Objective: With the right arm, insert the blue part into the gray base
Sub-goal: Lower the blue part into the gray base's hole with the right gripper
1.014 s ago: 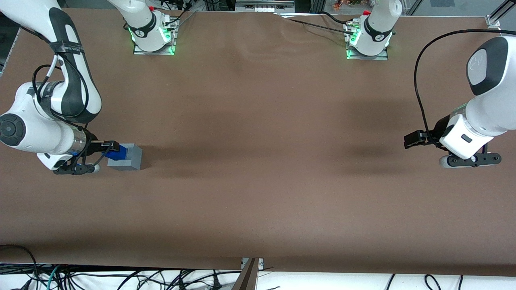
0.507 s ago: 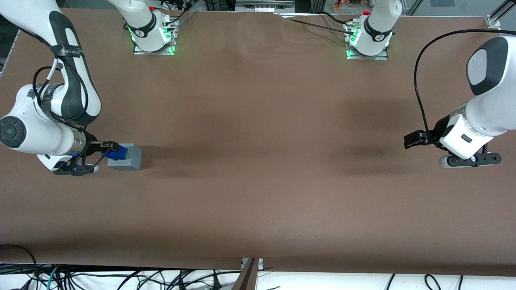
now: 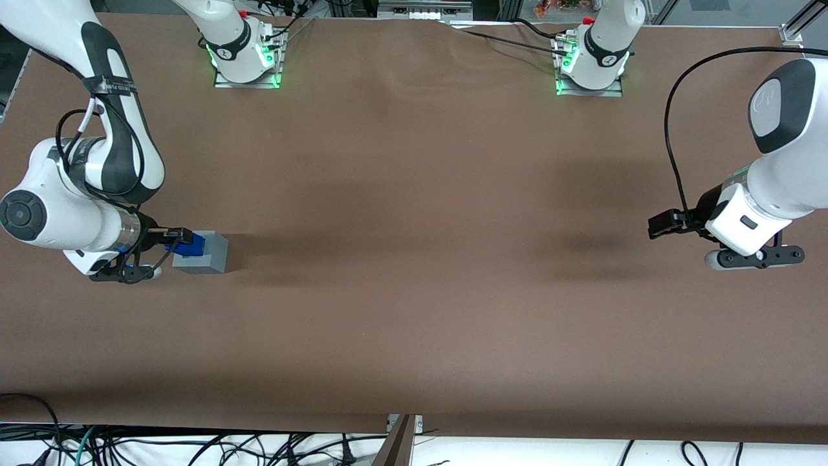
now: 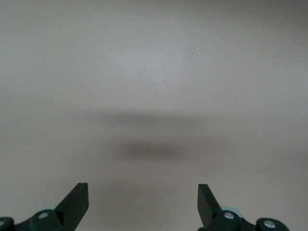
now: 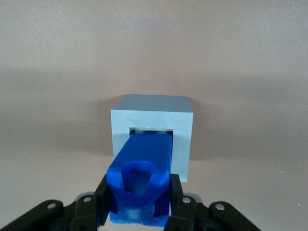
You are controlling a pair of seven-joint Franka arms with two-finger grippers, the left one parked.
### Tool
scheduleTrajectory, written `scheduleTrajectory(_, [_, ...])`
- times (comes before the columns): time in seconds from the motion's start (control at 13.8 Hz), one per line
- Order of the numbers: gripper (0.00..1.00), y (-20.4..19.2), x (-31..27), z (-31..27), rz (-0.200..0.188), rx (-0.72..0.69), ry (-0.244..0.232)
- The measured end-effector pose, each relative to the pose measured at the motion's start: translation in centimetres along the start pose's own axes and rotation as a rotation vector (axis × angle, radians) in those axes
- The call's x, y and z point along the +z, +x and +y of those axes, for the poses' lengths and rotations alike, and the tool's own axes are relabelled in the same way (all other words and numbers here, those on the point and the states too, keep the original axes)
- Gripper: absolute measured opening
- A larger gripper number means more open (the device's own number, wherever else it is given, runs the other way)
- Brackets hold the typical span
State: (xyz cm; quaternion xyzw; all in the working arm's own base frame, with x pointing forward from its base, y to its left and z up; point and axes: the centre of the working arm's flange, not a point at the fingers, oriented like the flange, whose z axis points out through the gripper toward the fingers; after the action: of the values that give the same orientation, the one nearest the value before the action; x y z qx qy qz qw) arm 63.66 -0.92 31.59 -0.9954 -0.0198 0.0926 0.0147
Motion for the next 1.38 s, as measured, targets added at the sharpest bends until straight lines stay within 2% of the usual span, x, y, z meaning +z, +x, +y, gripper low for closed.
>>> scheduleTrajectory(0.65, [0.50, 0.4, 0.2, 0.0, 0.020, 0.004, 0.002])
scheduleTrajectory(1.38, [0.50, 0.6, 1.6, 0.1, 0.011, 0.032, 0.018])
